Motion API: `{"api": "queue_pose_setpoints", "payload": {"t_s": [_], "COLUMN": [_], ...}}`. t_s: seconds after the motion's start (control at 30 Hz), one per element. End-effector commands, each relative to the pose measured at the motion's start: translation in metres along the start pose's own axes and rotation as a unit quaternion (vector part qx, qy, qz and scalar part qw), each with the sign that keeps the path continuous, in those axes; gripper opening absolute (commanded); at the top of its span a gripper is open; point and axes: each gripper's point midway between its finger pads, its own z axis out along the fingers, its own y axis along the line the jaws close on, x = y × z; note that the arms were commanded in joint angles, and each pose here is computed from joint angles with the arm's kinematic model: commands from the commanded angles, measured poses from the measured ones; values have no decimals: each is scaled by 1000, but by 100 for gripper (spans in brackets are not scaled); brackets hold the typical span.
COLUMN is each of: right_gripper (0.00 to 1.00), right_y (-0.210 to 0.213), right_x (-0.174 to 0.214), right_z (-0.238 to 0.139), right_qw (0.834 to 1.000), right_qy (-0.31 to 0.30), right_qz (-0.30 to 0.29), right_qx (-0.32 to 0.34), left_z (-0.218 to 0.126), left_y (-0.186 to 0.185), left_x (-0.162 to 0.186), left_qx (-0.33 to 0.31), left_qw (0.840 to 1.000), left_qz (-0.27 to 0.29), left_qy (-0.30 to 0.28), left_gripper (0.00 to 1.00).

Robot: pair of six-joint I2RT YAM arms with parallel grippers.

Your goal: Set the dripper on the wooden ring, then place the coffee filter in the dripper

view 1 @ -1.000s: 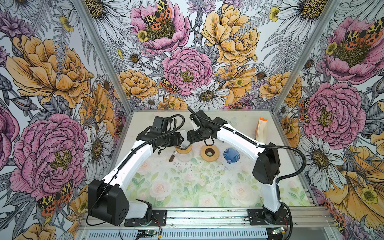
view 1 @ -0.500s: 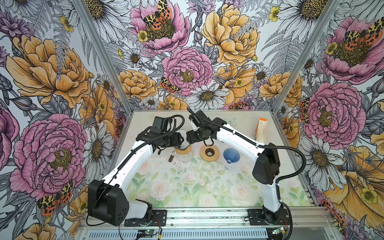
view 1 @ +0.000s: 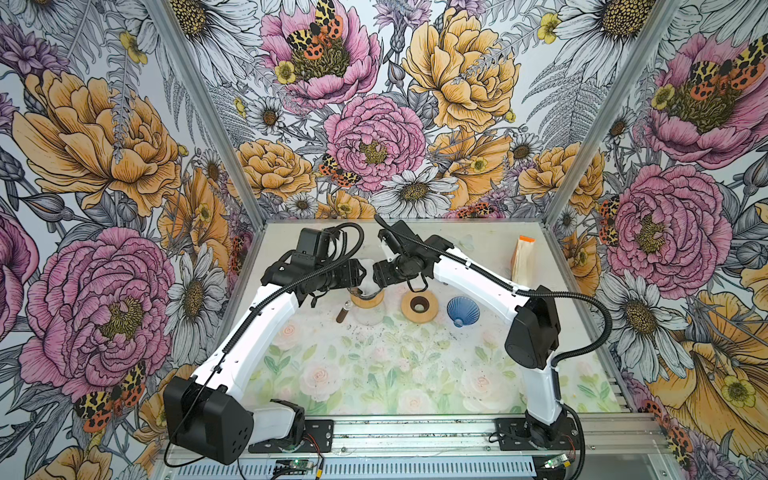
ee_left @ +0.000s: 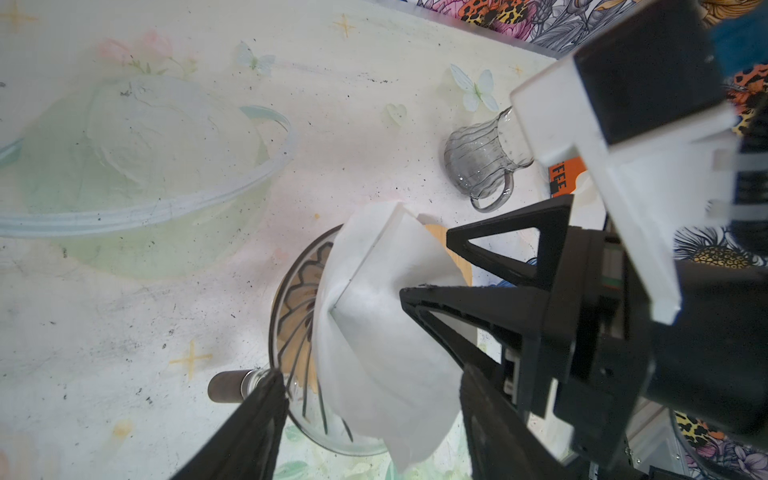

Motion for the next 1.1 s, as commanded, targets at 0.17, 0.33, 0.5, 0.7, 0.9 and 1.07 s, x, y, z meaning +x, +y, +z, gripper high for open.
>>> {"api": "queue_pose_setpoints", "payload": {"t_s": [0.17,0.33,0.5,0.7,0.9,1.07], "right_gripper": [69,69,69,69,68,68], "right_y": [-3,-3,-6,-7,-8,-11], "right_x": [-5,-3,0,1,4,7], "right_z": [-15,-14,-11,-8,-5,-4], "right_qw": [1000,1000,1000,1000,1000,1000], "right_qy": [-15,-12,-8,-5,2,6], "right_qz": [-3,-2,-2,-1,12,14], "right_qx": [3,4,6,9,4,9], "left_z": [14,22,20,15,21,21], "left_y": [15,27,29,29,33,34], "left_x": [18,23,23,21,29,31], "left_qx": [-28,-50,-51,-47,-47,-47], "left_qw": [999,998,998,998,998,998], "left_qz": [-12,-10,-13,-15,-18,-19], "left_qy": [31,42,39,33,47,49], "left_gripper": [65,60,56,53,51,51]}}
